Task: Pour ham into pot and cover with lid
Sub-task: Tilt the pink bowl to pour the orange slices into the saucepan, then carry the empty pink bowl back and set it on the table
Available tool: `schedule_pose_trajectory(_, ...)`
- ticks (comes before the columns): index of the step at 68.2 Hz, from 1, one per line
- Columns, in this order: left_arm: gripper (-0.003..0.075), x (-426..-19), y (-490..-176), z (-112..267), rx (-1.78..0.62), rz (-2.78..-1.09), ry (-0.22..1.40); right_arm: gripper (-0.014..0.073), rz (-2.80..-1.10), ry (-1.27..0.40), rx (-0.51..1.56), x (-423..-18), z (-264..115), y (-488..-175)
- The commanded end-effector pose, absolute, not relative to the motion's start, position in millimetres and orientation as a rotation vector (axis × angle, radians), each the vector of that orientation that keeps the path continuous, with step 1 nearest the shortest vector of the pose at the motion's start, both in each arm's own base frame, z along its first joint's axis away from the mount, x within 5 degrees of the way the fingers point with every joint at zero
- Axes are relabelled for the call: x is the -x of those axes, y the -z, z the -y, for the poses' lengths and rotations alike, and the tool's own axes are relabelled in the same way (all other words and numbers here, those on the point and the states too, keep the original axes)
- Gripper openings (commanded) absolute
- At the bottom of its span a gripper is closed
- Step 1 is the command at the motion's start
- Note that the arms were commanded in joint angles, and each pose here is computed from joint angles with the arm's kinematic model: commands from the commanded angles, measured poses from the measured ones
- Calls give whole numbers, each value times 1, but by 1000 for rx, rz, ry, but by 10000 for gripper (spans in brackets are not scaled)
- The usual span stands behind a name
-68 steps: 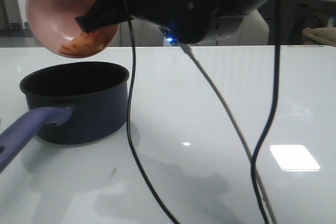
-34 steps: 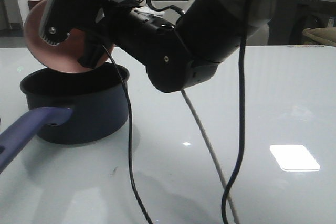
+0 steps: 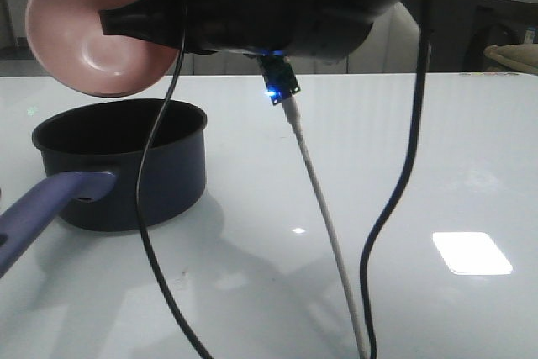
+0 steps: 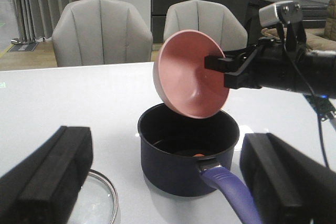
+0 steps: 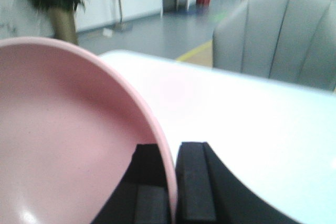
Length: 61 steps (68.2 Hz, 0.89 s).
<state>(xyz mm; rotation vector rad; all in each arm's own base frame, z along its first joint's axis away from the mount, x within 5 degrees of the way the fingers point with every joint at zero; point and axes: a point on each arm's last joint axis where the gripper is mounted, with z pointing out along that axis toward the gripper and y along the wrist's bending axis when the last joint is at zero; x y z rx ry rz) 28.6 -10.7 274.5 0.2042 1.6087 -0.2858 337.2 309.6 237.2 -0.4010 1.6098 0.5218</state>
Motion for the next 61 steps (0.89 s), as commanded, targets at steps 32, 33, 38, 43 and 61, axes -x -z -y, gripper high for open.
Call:
schedule_pose_trajectory(32, 624, -25, -289, 10, -194, -1509, 304, 130, -2177, -462, 402, -339, -166, -320)
schedule_pose_trajectory(33, 624, -25, -289, 10, -194, -1509, 304, 130, -2198, -449, 406, -339, -162, -319)
schedule_pose_trajectory(38, 624, -25, -289, 10, -194, -1509, 304, 130, -2301, -403, 400, -343, -142, -308)
schedule_pose_trajectory(43, 624, -25, -289, 10, -194, -1509, 304, 130, -2397, -378, 361, -348, -122, -298)
schedule_pose_trajectory(61, 624, -25, -289, 10, -194, -1509, 304, 130, -2561, -343, 250, -363, -85, -268)
